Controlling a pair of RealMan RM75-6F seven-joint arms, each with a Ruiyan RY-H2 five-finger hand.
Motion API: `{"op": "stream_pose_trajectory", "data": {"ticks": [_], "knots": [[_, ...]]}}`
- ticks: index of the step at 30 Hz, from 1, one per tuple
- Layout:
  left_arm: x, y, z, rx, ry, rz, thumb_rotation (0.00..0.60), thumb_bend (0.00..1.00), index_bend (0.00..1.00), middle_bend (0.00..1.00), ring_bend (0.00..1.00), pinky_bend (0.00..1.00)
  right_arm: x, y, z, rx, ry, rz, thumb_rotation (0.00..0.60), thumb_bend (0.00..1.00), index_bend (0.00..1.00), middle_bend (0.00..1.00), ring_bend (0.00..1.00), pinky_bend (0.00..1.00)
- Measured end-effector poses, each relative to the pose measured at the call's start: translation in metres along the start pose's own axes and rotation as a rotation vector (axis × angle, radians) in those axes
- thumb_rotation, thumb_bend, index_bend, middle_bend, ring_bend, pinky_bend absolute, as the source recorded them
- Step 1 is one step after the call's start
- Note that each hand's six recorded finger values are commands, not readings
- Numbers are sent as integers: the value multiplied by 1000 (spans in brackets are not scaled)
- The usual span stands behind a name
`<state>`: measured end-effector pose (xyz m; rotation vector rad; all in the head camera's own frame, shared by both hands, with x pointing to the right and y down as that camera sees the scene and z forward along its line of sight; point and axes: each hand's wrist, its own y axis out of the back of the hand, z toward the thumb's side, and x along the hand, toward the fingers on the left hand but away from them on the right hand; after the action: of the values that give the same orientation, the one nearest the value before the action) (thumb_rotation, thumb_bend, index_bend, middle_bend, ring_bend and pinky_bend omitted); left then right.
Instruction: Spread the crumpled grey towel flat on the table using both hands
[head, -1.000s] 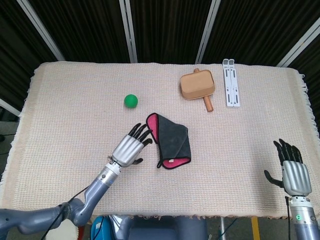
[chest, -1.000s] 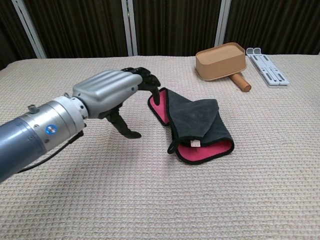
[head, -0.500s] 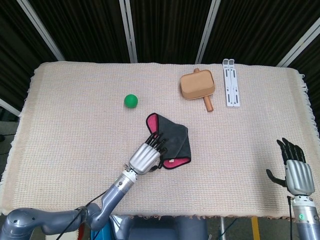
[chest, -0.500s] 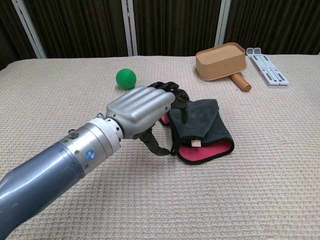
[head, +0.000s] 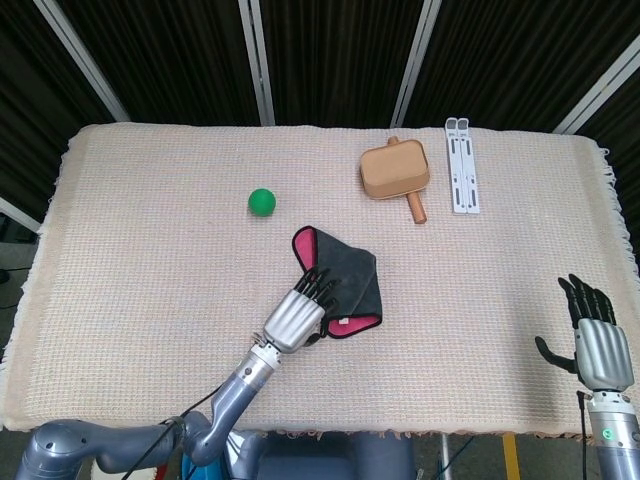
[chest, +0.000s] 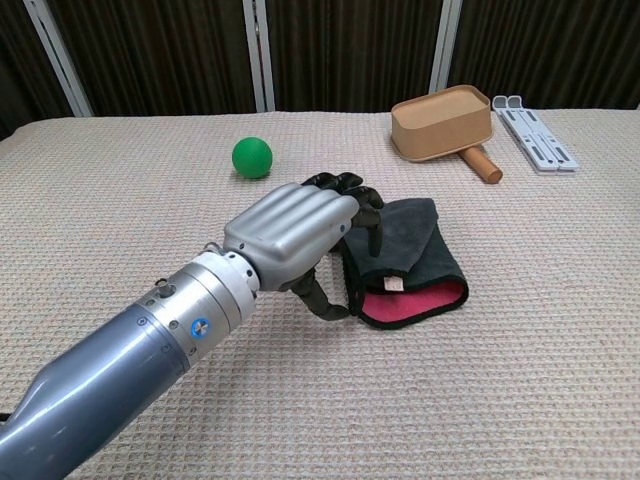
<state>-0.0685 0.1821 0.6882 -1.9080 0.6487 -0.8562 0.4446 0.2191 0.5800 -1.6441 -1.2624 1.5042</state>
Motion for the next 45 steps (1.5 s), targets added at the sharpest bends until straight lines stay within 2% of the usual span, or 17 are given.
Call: {"op": "stream_pose_trajectory", "data": {"ticks": [8, 14, 17, 24, 32, 45], "knots": [[-5, -10, 2, 7, -12, -19, 600, 169, 372, 113, 0, 61, -1, 0, 0, -5, -3, 1, 600, 276, 0, 0, 0, 0], [0, -2, 4, -4, -5, 23, 600, 177, 383, 120, 0, 62, -1, 1, -1, -11, -8, 2, 600, 276, 0, 0, 0, 0], [1, 0, 5, -20, 0, 43, 600, 213, 392, 124, 0, 61, 0, 1, -1, -10, -10, 2, 600, 275, 0, 0, 0, 0], [1, 0, 3, -24, 4, 57, 600, 261, 408, 127, 0, 62, 0, 0, -1, -6, -13, 5, 600, 275, 0, 0, 0, 0], [0, 3, -4, -32, 22, 75, 600, 271, 411, 130, 0, 61, 0, -1, -1, -1, -13, 10, 600, 276, 0, 0, 0, 0], [7, 1, -6, -30, 39, 78, 600, 343, 526, 177, 0, 62, 0, -2, -2, 1, -22, 13, 600, 275, 0, 0, 0, 0]]}}
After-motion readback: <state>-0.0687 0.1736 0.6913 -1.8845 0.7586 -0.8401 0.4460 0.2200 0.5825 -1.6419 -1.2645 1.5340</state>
